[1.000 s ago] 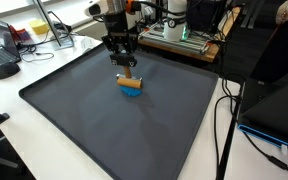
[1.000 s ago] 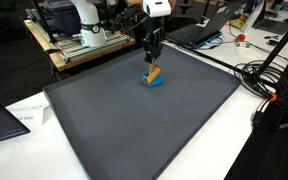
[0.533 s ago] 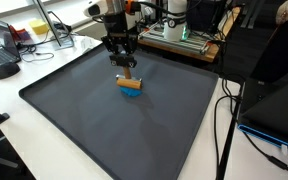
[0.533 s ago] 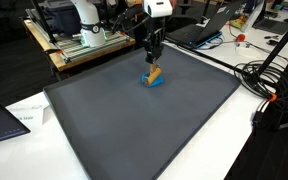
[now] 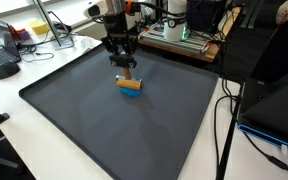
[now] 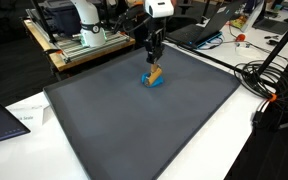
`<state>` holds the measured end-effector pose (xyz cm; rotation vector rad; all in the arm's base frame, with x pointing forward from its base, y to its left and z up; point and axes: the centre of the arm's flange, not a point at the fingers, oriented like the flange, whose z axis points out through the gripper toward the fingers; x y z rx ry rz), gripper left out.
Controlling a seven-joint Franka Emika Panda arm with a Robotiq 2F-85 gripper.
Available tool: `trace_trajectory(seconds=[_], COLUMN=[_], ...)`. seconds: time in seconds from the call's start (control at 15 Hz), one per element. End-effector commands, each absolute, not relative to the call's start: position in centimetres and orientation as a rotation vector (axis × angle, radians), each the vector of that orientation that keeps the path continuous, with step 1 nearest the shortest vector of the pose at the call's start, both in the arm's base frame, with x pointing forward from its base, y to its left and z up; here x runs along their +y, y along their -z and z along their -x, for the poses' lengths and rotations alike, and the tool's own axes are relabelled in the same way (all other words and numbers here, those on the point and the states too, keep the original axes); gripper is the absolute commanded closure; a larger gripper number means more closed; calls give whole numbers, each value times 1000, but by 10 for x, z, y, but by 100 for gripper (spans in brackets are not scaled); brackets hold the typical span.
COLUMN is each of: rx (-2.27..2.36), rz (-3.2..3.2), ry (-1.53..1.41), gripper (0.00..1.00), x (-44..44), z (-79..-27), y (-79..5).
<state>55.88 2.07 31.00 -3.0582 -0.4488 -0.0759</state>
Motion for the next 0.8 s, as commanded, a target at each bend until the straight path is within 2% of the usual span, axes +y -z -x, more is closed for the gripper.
trace_trajectory(seconds=[0.0, 0.73], rx=[-484, -532], rz=[3025, 3013], ry=[104, 107], gripper=[78, 78], x=[38, 44], z=[-578, -581], y=[-263, -255])
